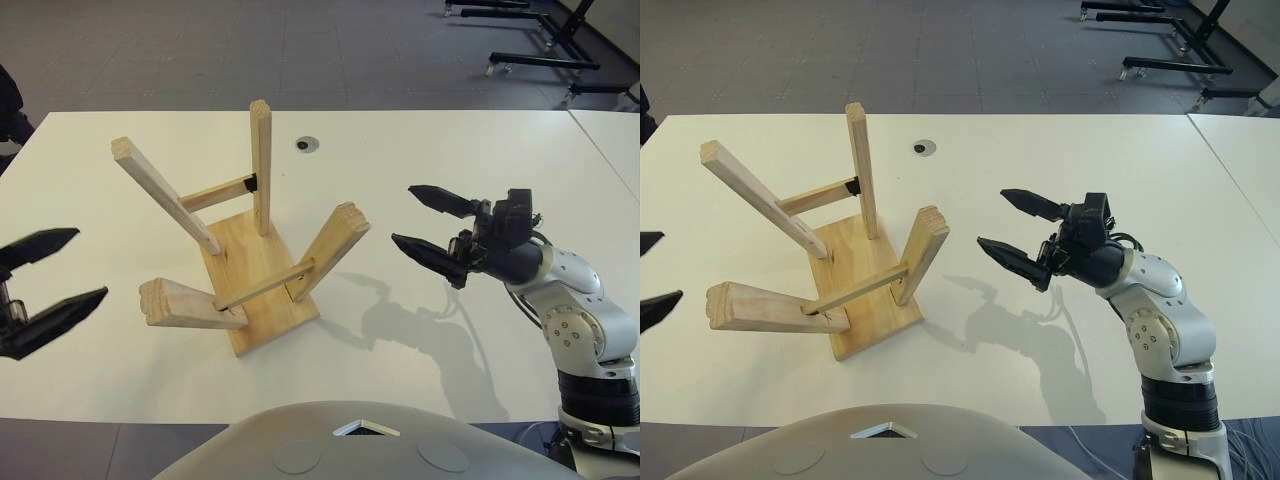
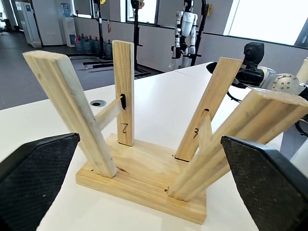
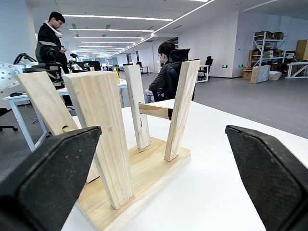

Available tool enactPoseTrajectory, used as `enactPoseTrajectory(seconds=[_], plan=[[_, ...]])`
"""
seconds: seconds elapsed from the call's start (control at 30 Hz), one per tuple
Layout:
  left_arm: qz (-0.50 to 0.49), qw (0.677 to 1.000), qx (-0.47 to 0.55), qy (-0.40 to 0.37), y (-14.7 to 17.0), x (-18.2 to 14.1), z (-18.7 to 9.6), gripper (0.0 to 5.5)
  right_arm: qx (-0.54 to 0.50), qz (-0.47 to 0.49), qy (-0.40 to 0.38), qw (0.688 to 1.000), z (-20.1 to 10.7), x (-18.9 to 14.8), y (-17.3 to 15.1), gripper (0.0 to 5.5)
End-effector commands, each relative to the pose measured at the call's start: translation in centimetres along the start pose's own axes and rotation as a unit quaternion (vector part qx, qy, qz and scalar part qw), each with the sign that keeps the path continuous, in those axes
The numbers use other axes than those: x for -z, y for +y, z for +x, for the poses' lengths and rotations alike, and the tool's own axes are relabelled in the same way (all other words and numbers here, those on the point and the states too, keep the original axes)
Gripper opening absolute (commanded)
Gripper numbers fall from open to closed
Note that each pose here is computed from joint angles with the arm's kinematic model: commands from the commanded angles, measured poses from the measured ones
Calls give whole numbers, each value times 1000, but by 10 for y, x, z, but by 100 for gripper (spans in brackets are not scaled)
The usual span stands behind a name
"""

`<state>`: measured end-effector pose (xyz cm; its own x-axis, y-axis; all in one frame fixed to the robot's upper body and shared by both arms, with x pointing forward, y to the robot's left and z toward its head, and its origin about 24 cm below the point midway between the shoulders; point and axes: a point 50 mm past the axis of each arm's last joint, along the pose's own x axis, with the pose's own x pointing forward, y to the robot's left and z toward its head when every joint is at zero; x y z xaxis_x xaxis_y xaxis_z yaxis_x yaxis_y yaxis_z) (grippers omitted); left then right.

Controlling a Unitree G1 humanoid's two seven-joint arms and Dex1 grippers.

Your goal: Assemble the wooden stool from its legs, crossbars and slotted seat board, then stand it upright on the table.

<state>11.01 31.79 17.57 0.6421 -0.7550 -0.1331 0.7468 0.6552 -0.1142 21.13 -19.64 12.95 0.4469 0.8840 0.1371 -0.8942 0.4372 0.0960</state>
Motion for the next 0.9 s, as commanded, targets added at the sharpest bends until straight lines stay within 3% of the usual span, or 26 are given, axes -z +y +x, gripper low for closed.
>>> enactPoseTrajectory(seconds=[0.03,0.5,0.9], plan=[[-20,1000,24,0,-16,10,15,540,1,-27,-2,1000,14,-4,-7,475],[-17,998,51,-20,-20,2,41,540,-69,-4,-35,997,48,-5,0,475],[-7,997,72,-15,-17,4,66,540,-134,15,-16,991,61,-2,16,475]])
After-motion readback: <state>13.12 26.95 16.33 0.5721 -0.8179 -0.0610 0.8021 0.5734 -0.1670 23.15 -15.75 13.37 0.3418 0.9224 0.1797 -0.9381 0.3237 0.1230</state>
